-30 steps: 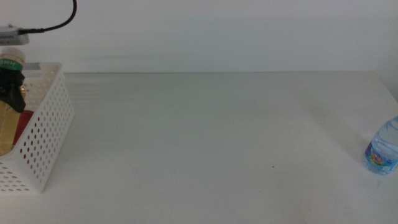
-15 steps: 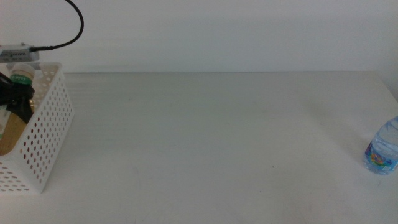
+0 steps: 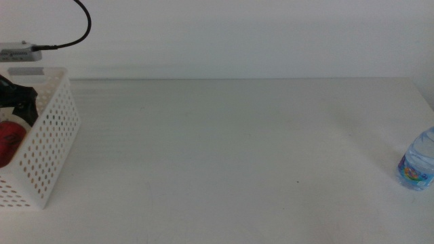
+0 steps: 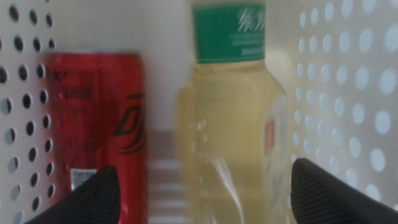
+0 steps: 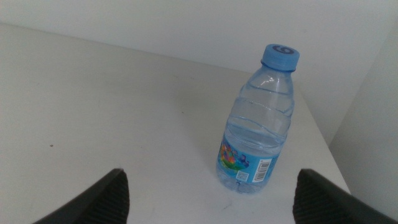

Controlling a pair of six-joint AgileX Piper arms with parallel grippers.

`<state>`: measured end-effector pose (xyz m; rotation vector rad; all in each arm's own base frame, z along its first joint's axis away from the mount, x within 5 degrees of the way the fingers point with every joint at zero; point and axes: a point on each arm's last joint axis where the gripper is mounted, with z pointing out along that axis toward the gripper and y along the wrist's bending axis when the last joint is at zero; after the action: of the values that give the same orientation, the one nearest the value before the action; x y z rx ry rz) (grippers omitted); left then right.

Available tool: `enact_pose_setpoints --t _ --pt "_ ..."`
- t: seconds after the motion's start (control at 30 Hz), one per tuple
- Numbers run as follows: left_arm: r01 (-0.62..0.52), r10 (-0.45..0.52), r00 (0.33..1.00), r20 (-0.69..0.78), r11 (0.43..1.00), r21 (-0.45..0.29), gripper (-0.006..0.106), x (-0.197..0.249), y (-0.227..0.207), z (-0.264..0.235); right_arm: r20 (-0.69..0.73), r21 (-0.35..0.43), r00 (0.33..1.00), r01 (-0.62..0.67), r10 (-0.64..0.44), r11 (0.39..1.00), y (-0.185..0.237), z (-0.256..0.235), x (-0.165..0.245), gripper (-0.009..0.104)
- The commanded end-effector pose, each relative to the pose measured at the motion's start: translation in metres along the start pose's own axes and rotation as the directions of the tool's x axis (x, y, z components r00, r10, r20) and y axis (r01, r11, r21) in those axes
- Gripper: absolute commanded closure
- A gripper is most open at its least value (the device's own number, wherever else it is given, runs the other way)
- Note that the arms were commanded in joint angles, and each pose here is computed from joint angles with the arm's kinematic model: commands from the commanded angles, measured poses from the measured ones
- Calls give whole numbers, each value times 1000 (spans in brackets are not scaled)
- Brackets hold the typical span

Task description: Use arms to grab the bottles and put them into the dustbin to the left of the table.

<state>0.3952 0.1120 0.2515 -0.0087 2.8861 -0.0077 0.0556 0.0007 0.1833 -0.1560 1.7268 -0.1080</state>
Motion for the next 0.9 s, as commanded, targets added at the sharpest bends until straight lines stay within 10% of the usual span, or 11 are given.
enact_pose_setpoints --t 0.0,0.57,0.87 --pt "7 -6 995 104 1000 -11 10 -4 -4 -36 106 23 994 13 -15 1000 -2 -3 -10 18" --pt "-112 63 887 457 990 83 10 22 -75 -163 106 23 994 13 -15 1000 -2 -3 -10 18" --pt "-297 184 623 760 955 12 10 91 -144 -192 106 23 994 13 -15 1000 -2 -3 -10 18"
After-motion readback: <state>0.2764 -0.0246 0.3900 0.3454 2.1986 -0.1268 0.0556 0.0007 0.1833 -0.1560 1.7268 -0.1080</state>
